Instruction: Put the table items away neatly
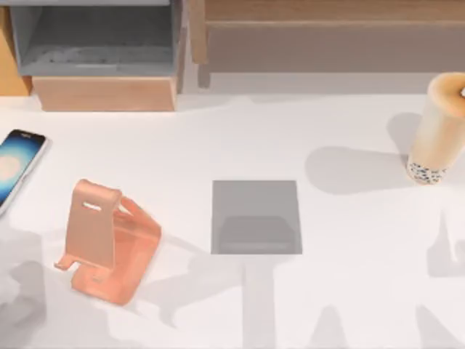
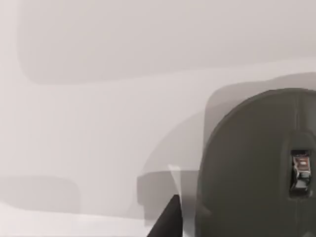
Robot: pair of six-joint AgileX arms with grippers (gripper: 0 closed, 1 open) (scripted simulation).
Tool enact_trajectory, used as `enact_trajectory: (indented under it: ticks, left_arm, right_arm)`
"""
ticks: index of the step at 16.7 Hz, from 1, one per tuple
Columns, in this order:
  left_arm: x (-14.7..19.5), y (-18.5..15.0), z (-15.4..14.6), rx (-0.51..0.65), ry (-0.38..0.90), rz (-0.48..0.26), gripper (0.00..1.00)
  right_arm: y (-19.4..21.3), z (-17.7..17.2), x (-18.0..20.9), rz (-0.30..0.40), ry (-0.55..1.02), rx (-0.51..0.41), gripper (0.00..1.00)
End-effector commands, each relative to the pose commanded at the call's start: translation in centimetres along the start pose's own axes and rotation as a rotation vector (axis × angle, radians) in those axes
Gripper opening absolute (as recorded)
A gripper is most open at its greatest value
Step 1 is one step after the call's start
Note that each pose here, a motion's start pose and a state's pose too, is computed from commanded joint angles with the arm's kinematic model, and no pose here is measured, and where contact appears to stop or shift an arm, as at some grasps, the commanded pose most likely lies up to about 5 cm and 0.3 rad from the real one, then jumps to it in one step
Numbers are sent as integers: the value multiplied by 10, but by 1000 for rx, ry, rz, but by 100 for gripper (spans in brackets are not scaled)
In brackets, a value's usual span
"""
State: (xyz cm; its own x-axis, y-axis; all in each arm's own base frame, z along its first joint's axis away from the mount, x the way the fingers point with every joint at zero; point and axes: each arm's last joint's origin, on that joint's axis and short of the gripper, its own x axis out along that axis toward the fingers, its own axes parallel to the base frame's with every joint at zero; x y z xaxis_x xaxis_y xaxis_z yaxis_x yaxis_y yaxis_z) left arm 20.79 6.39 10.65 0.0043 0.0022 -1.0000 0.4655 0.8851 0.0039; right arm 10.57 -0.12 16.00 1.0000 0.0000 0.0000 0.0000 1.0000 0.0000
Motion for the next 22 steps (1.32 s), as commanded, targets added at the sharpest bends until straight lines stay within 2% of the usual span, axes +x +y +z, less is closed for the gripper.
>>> enact_trajectory:
  ticks: [6, 9, 12, 18, 22]
  left_arm:
    - [0, 0, 0, 0, 0, 0, 0]
    - [-11, 1, 2, -8, -18, -2, 0]
    - [-32, 5, 5, -8, -20, 1, 0]
    - [-96, 1, 2, -5, -6, -13, 0]
    - [-107, 0, 1, -7, -16, -4, 0]
  right_arm:
    - [0, 0, 0, 0, 0, 0, 100]
    - [0, 0, 0, 0, 0, 0, 100]
    - [0, 0, 0, 0, 0, 0, 100]
    - [0, 0, 0, 0, 0, 0, 100]
    - [0, 0, 0, 0, 0, 0, 100]
